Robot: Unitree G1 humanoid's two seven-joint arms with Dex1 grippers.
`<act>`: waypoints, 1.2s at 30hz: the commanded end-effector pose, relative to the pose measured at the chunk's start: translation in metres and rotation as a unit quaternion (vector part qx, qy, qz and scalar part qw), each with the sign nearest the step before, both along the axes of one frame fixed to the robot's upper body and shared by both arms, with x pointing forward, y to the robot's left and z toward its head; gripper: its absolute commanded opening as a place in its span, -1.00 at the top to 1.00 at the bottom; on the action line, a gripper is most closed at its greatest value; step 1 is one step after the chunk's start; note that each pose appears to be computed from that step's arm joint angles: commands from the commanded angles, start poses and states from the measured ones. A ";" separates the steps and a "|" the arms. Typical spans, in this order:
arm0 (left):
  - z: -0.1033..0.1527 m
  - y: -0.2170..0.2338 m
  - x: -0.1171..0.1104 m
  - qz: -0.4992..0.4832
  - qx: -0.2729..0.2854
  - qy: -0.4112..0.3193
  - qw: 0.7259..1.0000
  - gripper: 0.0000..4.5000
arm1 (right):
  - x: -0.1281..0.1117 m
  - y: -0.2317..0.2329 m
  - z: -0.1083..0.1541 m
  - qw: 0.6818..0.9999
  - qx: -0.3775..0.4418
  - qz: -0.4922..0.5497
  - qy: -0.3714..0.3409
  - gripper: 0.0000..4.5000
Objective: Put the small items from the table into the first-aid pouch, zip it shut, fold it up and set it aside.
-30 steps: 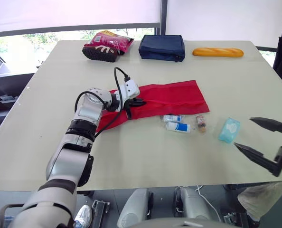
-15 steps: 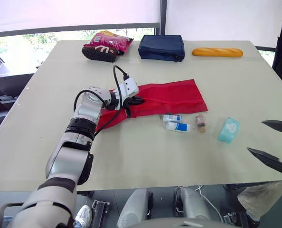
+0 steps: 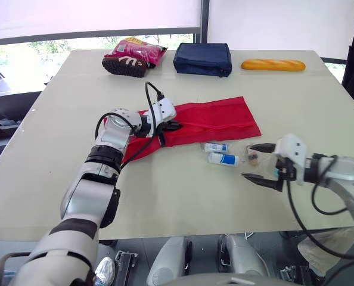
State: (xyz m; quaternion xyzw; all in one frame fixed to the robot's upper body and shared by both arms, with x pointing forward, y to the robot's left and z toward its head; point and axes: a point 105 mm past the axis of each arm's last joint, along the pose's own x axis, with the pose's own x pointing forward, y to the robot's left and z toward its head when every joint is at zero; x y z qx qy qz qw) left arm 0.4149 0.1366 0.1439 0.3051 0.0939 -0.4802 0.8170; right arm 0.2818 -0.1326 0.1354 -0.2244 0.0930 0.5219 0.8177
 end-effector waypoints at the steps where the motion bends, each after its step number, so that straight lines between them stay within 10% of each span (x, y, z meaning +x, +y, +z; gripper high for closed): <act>1: 0.017 -0.003 0.003 -0.009 -0.001 -0.032 0.999 0.98 | 0.013 0.009 -0.011 0.999 -0.030 0.025 -0.010 -1.00; 11: 0.020 0.003 0.002 -0.009 0.001 -0.037 0.999 0.98 | 0.029 0.022 -0.030 0.996 -0.067 0.053 -0.019 -1.00; 21: 0.018 0.004 0.000 -0.014 -0.004 -0.029 0.999 1.00 | 0.012 0.024 -0.008 0.997 -0.045 0.061 -0.017 0.99; 29: 0.022 -0.001 -0.007 -0.035 -0.047 0.014 0.998 1.00 | -0.006 0.045 0.013 0.999 0.005 0.033 0.025 0.99; 36: 0.025 -0.005 -0.014 -0.047 -0.068 0.054 0.995 1.00 | 0.026 0.073 0.019 0.983 0.092 -0.146 0.063 0.99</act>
